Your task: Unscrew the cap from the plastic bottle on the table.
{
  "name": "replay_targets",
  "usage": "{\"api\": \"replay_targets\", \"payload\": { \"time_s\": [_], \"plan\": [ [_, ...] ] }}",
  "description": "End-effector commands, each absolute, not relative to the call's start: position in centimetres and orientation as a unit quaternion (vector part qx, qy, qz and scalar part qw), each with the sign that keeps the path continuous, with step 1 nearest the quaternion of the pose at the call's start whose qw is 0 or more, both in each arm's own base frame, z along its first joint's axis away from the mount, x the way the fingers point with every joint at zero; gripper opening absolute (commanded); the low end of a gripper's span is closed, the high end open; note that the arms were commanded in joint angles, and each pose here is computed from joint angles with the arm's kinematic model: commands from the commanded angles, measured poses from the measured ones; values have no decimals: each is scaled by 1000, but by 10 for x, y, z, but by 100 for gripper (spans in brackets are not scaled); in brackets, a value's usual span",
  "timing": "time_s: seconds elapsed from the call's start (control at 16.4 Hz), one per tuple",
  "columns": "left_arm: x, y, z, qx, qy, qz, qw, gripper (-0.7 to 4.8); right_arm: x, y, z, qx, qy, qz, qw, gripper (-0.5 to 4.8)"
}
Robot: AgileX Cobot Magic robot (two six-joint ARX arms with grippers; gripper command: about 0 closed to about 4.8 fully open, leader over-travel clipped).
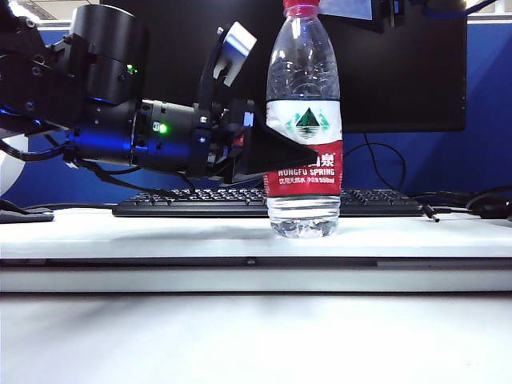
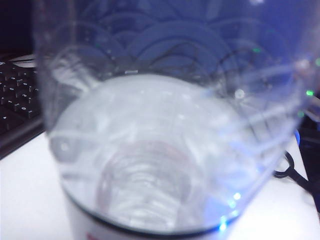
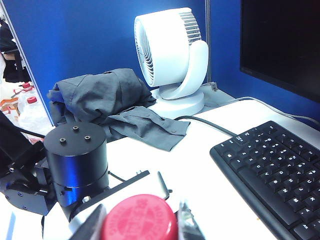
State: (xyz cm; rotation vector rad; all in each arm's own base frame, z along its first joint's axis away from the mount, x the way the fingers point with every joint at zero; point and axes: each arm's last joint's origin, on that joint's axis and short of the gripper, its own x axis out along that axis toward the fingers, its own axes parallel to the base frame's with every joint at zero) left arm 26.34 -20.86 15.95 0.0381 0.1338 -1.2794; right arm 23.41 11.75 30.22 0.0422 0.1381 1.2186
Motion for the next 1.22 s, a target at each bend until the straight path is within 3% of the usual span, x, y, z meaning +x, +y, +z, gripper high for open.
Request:
{"api": "replay_targets", "payload": {
  "time_s": [0.06, 0.37, 0.55, 0.85, 0.97, 1.03, 1.22],
  "plan": [
    [263, -207, 148, 18, 112, -582, 805, -5, 231, 120, 288, 53, 135, 589, 795, 196],
    [263, -207, 148, 19, 109, -582, 805, -5, 232, 120, 292, 52, 129, 587, 798, 217],
    [263, -207, 148, 19, 109, -582, 805, -5, 233, 120, 298, 53, 119, 581, 803, 299],
    [263, -207, 148, 19, 109, -582, 805, -5, 231, 116, 310, 45, 91, 536, 838, 313],
    [263, -207, 148, 19, 109, -582, 805, -5, 225, 113, 318, 41, 73, 513, 854, 353],
    [263, -207, 148, 19, 109, -582, 806, -5, 220, 109, 326, 39, 57, 492, 868, 400],
    [263, -207, 148, 19, 109, -582, 806, -5, 208, 102, 337, 37, 40, 449, 892, 436]
  ]
}}
